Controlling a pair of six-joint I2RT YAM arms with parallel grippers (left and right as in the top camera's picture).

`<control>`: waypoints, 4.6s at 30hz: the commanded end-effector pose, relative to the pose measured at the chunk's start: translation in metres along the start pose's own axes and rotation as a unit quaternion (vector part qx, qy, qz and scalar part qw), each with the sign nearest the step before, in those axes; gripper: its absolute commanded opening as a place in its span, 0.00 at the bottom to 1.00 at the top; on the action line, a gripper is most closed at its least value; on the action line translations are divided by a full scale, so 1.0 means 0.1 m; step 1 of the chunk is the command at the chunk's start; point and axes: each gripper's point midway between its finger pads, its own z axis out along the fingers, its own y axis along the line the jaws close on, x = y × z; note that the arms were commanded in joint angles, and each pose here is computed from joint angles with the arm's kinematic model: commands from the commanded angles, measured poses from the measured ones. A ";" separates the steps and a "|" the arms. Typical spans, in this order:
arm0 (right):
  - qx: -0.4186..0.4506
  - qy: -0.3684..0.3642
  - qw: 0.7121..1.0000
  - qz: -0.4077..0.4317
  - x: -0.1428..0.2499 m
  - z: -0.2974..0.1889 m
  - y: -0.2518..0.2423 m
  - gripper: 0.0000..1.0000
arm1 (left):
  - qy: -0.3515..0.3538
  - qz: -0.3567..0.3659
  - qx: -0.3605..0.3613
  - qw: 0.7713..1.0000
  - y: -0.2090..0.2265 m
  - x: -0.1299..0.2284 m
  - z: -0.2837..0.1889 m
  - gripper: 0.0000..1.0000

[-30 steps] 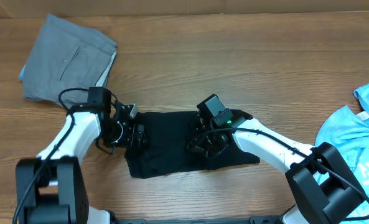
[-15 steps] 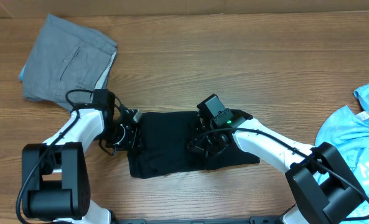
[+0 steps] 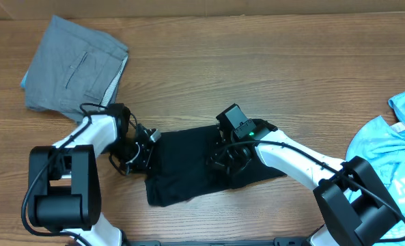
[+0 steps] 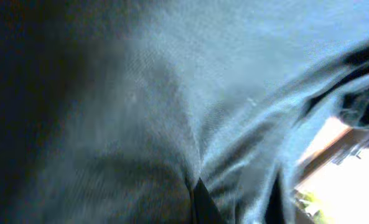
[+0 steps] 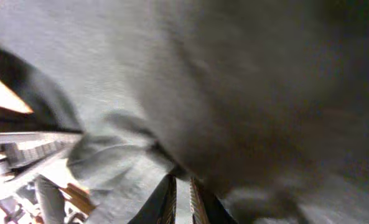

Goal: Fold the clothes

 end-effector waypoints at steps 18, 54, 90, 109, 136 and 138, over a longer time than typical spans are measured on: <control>0.108 -0.125 0.984 0.063 -0.57 -1.19 -0.70 0.13 | -0.086 0.084 -0.011 0.993 -1.27 -0.62 -1.13 0.04; 0.138 -0.054 0.981 0.123 -0.30 -0.63 -1.29 0.30 | -0.033 0.182 -0.115 0.976 -2.47 -0.28 0.41 0.34; -0.008 0.034 0.990 -0.136 0.32 -0.64 -0.31 0.04 | -0.071 0.117 -0.139 0.981 -1.57 -0.83 -0.61 0.47; -0.025 0.049 0.984 -0.171 0.44 -0.69 -0.17 0.55 | -0.089 0.126 -0.136 0.979 -1.60 -0.93 -0.61 0.56; 0.185 -0.016 0.983 0.005 0.20 -1.03 -1.15 0.45 | -0.090 0.133 -0.137 0.978 -1.60 -0.93 -0.61 0.57; 0.165 -0.057 0.985 0.007 0.01 -1.11 -1.11 0.47 | -0.089 0.132 -0.137 0.978 -1.60 -0.93 -0.61 0.57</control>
